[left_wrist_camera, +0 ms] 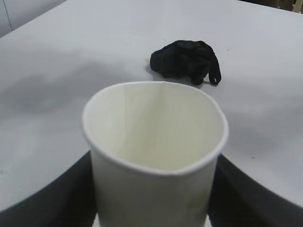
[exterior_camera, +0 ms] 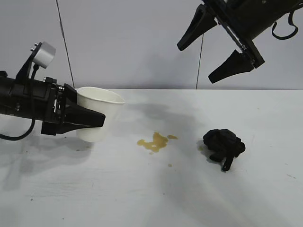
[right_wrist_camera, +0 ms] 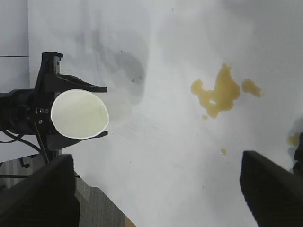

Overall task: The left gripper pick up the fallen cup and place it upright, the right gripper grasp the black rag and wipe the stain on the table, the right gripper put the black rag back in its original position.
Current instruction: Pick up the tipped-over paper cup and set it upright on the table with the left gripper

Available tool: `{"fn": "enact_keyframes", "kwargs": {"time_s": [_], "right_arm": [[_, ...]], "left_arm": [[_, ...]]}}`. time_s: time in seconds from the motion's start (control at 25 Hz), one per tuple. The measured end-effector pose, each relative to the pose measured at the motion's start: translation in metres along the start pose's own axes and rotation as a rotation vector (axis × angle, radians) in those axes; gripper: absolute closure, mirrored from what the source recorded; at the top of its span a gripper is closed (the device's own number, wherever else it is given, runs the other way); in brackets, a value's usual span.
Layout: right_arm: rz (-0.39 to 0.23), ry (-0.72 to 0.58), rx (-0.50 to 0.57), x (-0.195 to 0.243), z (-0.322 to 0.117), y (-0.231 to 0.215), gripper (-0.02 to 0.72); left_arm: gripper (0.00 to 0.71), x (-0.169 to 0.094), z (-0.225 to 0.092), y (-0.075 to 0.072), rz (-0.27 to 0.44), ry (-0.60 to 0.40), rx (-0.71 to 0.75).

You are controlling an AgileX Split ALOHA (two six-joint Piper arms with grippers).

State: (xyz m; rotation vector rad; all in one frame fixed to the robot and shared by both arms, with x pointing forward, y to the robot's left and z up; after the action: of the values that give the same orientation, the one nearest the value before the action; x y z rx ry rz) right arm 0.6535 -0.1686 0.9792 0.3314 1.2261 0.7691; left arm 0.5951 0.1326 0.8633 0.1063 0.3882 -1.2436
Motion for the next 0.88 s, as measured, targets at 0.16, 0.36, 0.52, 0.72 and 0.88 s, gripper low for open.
{"fn": "enact_keyframes", "kwargs": {"time_s": [0.16,0.36,0.52,0.72,0.88], "right_arm": [[0.000,0.000,0.000,0.000,0.000,0.000,0.054],[0.004,-0.003,0.002,0.000,0.001,0.001,0.054],[0.004,-0.004,0.002,0.000,0.001,0.001,0.054],[0.004,-0.004,0.002,0.000,0.001,0.001,0.054],[0.007,-0.003,0.003,0.000,0.000,0.001,0.054]], "left_arm": [[0.284,-0.001,0.002,-0.001,-0.011,-0.018,0.077],[0.284,-0.001,0.003,-0.001,-0.010,-0.019,0.122],[0.284,0.000,-0.003,0.003,0.017,0.022,0.135],[0.284,0.010,-0.008,-0.001,0.015,0.070,0.156],[0.284,0.027,-0.025,-0.009,-0.033,0.093,0.125]]}}
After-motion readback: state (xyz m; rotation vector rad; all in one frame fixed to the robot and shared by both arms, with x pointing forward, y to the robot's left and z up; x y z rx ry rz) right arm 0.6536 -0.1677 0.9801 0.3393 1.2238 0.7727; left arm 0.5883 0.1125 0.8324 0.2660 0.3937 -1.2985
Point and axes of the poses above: a point on each arm's last joint axis where the gripper is mounted, x pointing out along that axis toward the gripper, y along the wrist's bending axis when the last joint is at zero, z = x × y, the point moved 7 cm from there along x, pointing out along that axis toward the gripper, and after that the axes turned 8 degrees about -x, right-handed, at the moved point
